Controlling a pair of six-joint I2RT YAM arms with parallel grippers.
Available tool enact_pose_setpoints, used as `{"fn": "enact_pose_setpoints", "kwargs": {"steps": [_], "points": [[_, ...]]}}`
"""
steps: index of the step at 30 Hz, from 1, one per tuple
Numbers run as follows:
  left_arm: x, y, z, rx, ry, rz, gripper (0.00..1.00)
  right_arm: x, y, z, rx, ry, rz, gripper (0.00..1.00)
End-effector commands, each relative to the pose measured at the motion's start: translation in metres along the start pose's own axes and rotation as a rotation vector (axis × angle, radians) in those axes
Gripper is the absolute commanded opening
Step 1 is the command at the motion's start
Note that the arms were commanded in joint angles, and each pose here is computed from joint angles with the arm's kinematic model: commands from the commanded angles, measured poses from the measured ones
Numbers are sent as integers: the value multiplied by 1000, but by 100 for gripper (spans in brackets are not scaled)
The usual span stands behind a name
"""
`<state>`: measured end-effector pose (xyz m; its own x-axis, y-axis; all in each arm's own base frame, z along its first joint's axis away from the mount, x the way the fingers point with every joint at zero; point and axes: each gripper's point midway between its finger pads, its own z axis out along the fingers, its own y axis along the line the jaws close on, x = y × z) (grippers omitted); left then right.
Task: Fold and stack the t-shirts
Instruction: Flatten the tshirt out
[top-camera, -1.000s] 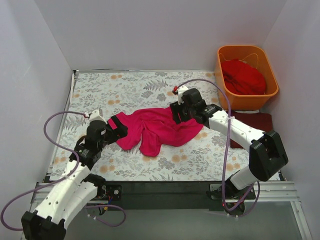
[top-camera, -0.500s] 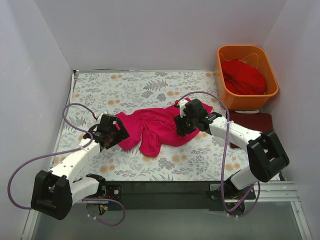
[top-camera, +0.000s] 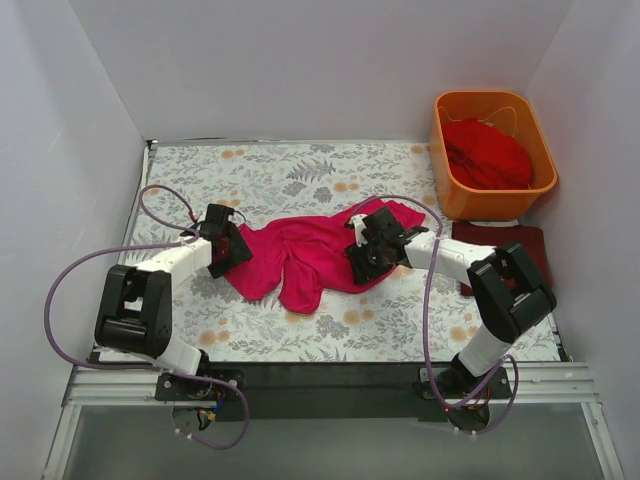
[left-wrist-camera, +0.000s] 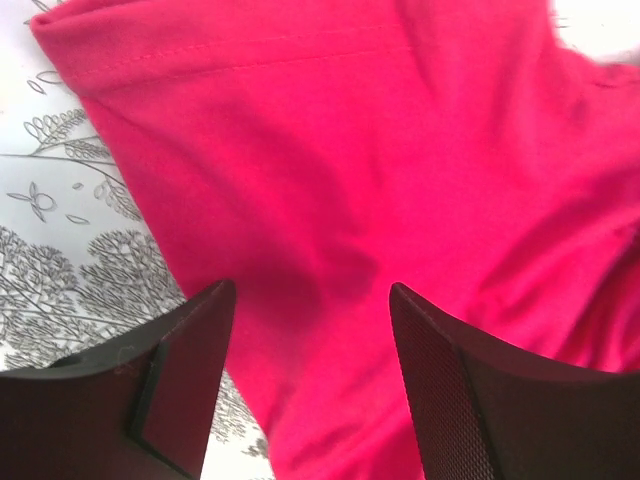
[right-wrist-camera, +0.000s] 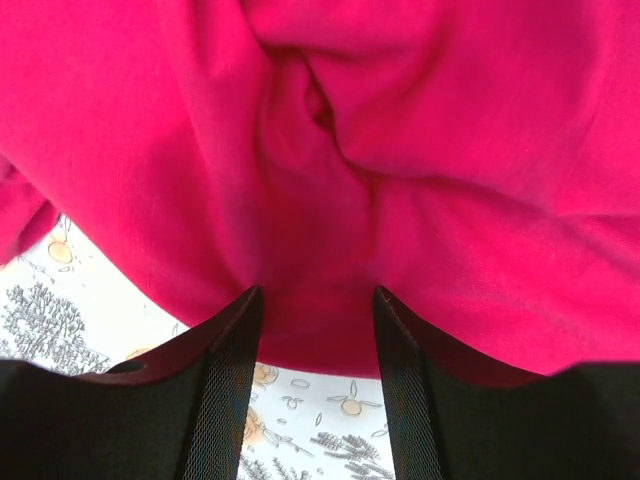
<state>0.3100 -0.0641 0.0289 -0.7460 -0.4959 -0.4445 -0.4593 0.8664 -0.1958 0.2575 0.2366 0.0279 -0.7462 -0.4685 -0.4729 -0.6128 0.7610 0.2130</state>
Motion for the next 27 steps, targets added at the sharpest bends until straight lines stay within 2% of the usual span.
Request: {"fn": "enact_pose_setpoints", "kwargs": {"steps": [1,4,6,7,8,10,14,17,19,21,22,25,27], "points": [[-9,0,3,6,0,21,62,28,13,-4,-47,81,37,54],[1,20,10,-73,51,23,62,61,25,-13,-52,175,36,55],[3,31,14,-117,68,33,62,107,44,-23,-75,298,31,55],[3,33,15,-129,69,35,62,105,45,-26,-75,286,43,56],[3,37,15,-145,72,42,62,125,60,-29,-114,334,29,56],[1,44,17,-187,70,52,62,137,80,-40,-156,359,55,56],[-18,54,17,-265,30,79,62,160,128,-58,-225,417,-12,57],[-34,65,15,-332,-16,96,62,143,155,-69,-289,375,-50,57],[-48,62,13,-338,-52,93,62,110,156,-76,-251,260,-72,57],[-62,50,8,-302,-84,86,65,66,133,-82,-153,122,-76,56],[-69,43,1,-268,-105,81,66,44,108,-84,-107,67,-15,56],[-79,21,-16,-159,-137,64,70,-5,48,-96,-4,-79,26,53],[-84,7,-35,-78,-172,55,71,-20,19,-95,54,-109,-6,51]]}}
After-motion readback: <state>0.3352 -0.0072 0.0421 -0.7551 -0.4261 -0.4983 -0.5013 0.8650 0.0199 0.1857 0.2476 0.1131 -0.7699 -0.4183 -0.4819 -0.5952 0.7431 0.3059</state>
